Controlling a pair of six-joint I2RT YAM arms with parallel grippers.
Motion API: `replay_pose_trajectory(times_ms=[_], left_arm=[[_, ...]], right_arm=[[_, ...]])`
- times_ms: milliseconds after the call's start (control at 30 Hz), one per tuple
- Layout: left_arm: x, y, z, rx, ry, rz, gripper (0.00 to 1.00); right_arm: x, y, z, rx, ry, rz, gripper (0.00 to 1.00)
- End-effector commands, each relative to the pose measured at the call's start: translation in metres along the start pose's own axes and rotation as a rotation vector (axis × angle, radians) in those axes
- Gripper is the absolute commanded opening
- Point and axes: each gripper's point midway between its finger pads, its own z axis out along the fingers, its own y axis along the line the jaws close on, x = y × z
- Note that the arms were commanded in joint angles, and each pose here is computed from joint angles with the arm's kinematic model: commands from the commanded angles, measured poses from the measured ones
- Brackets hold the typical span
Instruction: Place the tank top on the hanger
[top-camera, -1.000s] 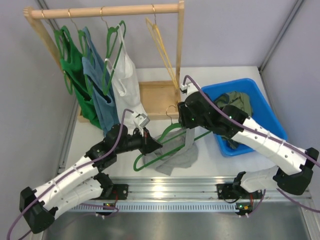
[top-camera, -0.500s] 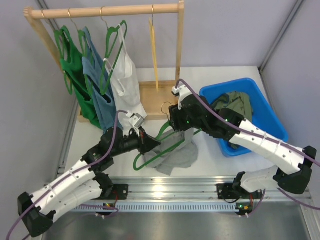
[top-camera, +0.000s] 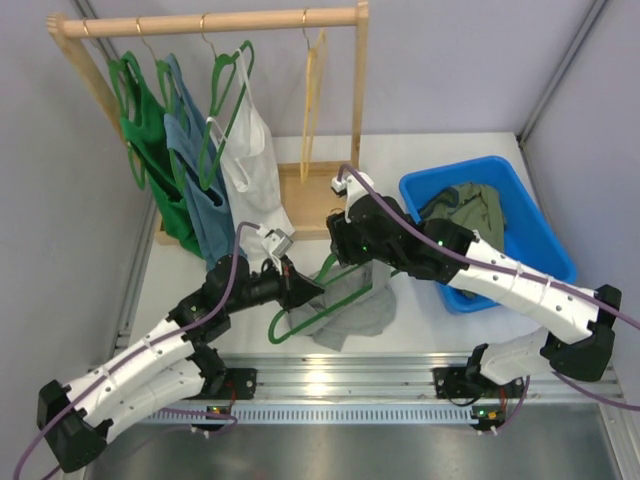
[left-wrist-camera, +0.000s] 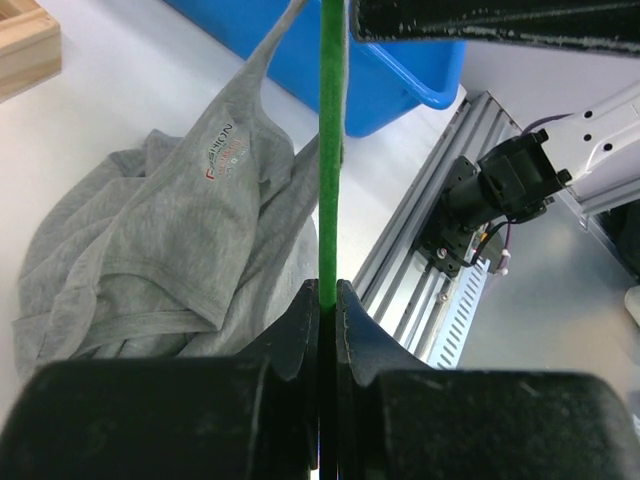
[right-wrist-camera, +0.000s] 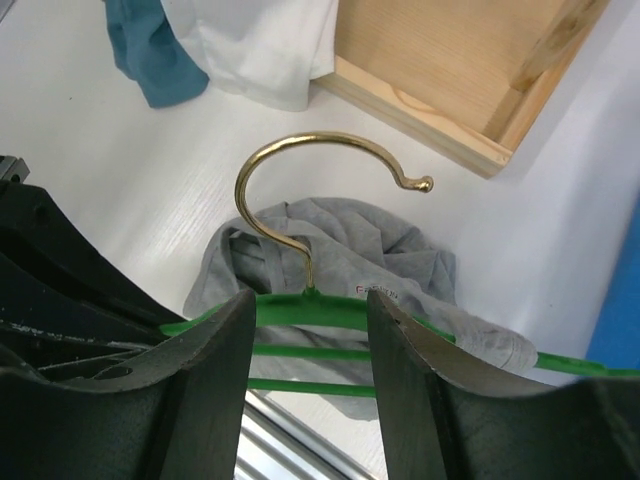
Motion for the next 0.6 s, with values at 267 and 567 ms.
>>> replay_pose_trajectory(times_ms=[267,567], left_arm=[[-0.023,-0.024,0.013,0.146,-0.099,0.036,0.00],[-0.023,-0.023,0.027,0.178,-0.100,0.026,0.00]], right_arm=[[-0.019,-0.016,-0.002,0.112,-0.082,0.019,0.49],[-0.008,-0.029,0.012,0.201,-0.071,0.001,0.44]])
